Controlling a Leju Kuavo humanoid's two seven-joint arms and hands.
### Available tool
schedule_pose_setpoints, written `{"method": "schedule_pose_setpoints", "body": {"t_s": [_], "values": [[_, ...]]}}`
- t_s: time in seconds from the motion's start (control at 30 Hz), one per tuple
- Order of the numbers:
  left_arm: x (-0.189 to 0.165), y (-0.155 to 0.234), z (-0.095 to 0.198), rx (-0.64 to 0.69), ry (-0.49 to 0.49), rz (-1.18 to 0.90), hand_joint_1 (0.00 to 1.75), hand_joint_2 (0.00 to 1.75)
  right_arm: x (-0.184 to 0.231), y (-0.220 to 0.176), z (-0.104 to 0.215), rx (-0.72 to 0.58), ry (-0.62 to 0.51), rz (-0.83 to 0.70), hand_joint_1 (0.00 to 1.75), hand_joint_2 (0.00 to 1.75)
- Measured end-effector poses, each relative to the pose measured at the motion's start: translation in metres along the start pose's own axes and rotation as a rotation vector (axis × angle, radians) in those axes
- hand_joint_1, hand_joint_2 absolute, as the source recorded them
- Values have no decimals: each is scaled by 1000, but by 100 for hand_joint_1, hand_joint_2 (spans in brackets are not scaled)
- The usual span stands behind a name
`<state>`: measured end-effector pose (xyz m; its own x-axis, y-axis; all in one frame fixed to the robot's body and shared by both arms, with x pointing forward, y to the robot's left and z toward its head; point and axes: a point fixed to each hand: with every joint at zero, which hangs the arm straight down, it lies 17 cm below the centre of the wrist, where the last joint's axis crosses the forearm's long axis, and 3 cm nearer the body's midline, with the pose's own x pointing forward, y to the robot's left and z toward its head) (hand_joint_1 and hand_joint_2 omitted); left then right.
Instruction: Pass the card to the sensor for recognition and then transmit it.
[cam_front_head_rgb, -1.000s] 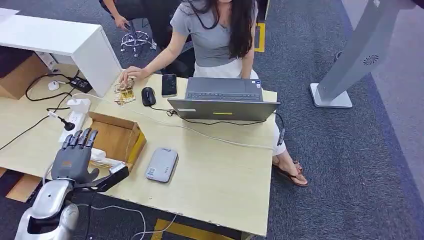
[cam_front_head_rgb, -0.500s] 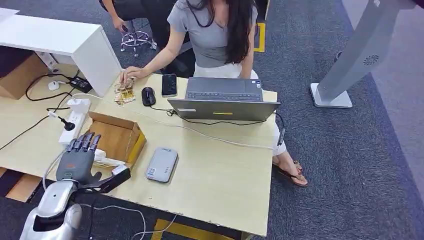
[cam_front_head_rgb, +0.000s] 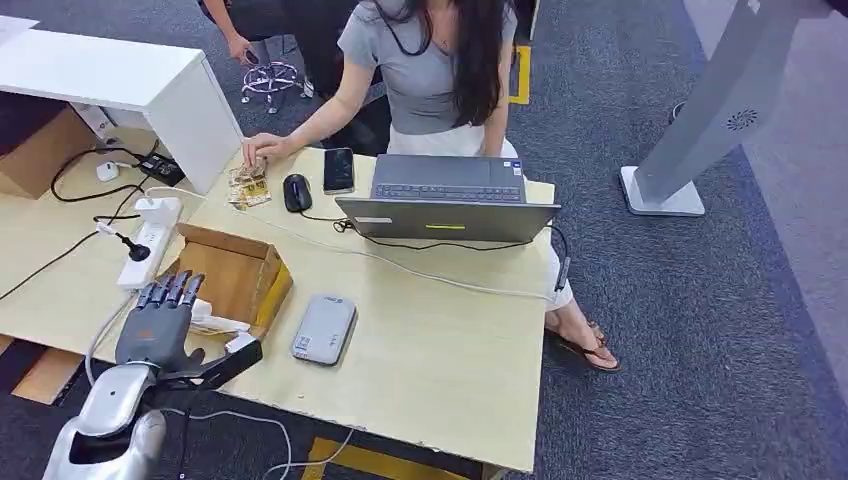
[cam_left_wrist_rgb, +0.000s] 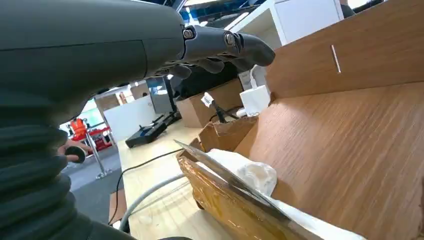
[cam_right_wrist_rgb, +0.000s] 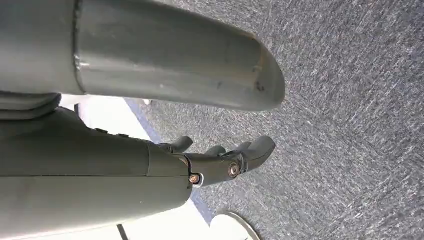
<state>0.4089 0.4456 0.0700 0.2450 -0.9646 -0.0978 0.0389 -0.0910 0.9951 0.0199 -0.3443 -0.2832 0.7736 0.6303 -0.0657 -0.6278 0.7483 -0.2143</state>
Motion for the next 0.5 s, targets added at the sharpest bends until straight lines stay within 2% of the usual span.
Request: {"method": "schedule_pose_setpoints", "body": {"t_s": [0.5], "values": [[0,-1,0,-2,0,0,0,175,0,0,0,0,0,0,0,0]]}}
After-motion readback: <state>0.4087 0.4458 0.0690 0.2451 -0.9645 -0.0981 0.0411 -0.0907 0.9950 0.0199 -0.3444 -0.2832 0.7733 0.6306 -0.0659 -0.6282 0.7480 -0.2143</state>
